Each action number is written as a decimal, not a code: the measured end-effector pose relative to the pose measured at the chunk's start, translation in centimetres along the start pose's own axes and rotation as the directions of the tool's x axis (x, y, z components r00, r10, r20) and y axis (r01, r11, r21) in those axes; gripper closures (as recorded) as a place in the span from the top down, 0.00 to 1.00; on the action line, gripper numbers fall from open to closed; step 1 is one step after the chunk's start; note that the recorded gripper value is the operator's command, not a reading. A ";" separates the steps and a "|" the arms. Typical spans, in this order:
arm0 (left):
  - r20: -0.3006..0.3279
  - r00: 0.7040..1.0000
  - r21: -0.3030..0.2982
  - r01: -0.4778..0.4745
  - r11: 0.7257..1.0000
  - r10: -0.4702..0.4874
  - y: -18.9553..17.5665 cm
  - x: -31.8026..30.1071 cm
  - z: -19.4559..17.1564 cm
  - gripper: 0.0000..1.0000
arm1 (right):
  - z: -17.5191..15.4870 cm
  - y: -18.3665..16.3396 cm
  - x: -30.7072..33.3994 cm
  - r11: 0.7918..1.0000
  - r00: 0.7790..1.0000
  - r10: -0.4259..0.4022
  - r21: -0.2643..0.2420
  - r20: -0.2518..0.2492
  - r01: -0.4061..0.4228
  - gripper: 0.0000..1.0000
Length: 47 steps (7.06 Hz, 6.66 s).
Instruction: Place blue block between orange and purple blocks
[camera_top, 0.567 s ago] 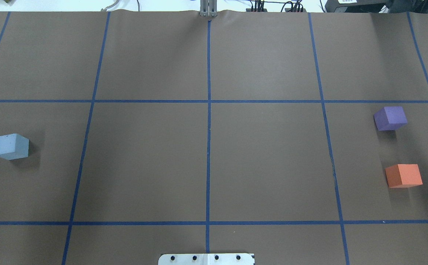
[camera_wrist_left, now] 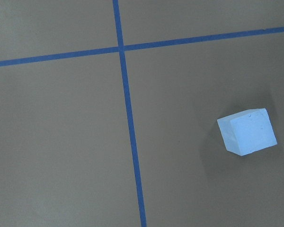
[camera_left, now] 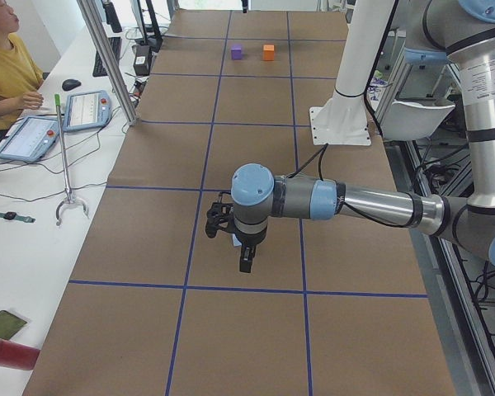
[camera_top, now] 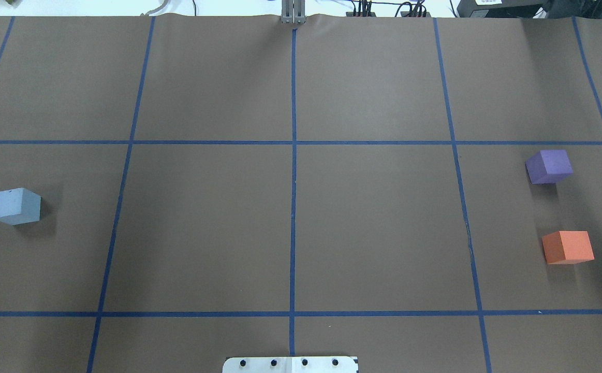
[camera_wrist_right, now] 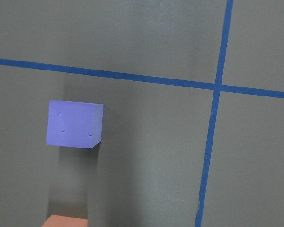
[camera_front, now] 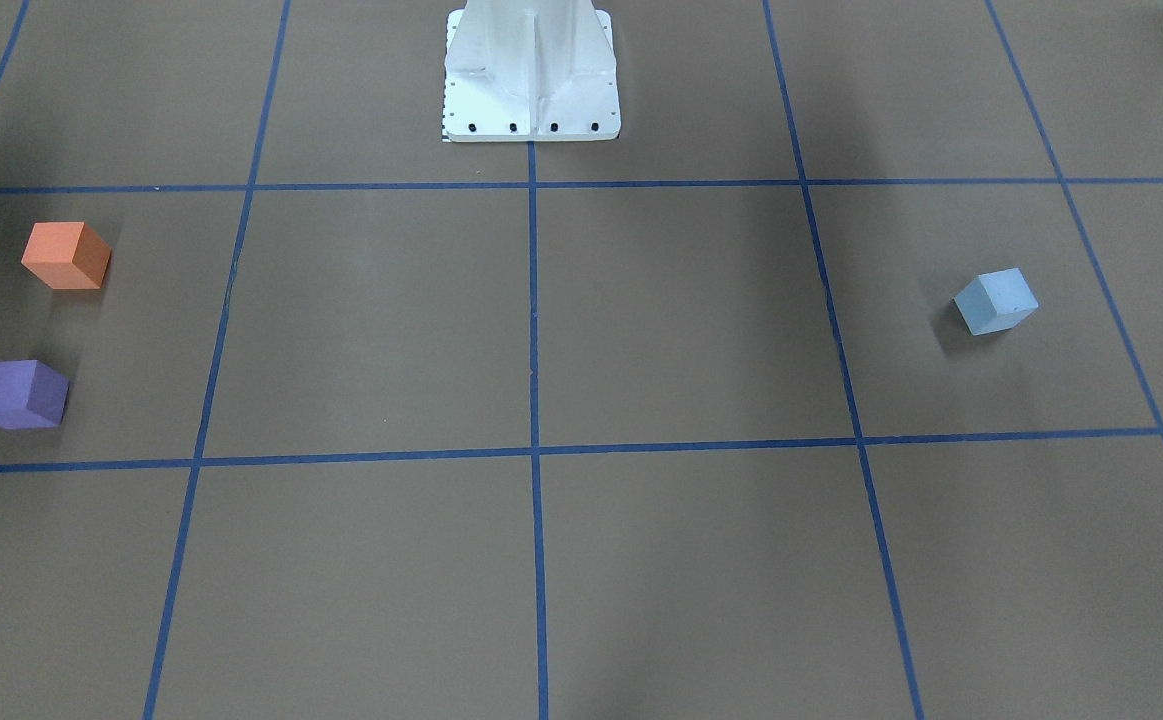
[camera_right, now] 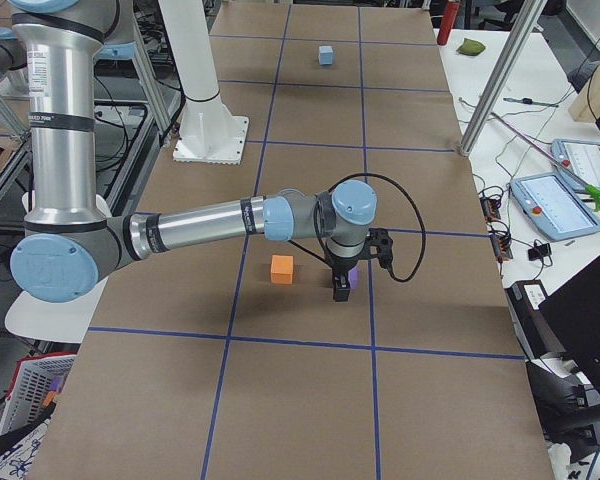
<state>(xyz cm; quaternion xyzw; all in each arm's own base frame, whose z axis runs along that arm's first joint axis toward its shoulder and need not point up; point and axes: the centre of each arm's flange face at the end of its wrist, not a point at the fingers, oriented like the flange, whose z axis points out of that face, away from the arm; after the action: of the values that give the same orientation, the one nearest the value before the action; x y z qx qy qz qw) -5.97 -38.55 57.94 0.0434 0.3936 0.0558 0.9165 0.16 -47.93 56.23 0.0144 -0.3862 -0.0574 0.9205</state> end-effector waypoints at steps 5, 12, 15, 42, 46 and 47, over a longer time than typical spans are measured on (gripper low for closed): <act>-0.029 0.999 0.024 -0.032 0.999 0.033 -0.4 -0.3 1.3 1.00 | 1.2 0.4 0.6 0.998 0.998 -0.055 0.040 0.037 0.054 1.00; 0.035 0.972 -0.084 0.235 0.968 -0.232 -6.2 17.2 16.3 1.00 | 3.3 0.8 0.5 0.998 0.992 -0.061 0.012 0.115 0.060 1.00; 0.066 0.961 -0.097 0.275 0.956 -0.270 -7.8 17.1 19.7 1.00 | 3.4 0.7 0.0 0.998 0.988 -0.069 0.012 0.136 0.068 1.00; -0.042 0.993 0.060 0.110 0.992 -0.108 -18.3 89.4 15.3 1.00 | 7.5 -4.9 -20.4 1.000 0.981 0.007 -0.005 0.194 -0.006 1.00; -0.128 0.970 0.048 0.214 0.976 -0.206 -21.0 68.6 8.9 1.00 | 12.0 -4.9 -40.2 0.991 0.979 0.114 0.048 0.169 -0.124 1.00; -0.128 0.970 0.041 0.213 0.976 -0.206 -20.8 65.6 8.8 1.00 | 12.8 -4.2 -43.6 0.989 0.978 0.121 0.058 0.171 -0.132 1.00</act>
<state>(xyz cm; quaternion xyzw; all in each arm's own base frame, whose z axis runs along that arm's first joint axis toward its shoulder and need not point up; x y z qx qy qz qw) 46.67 -50.47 14.41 0.0231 0.4532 -0.0496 0.8897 -39.66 -46.79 33.96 0.0166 -0.4638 0.0138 0.8857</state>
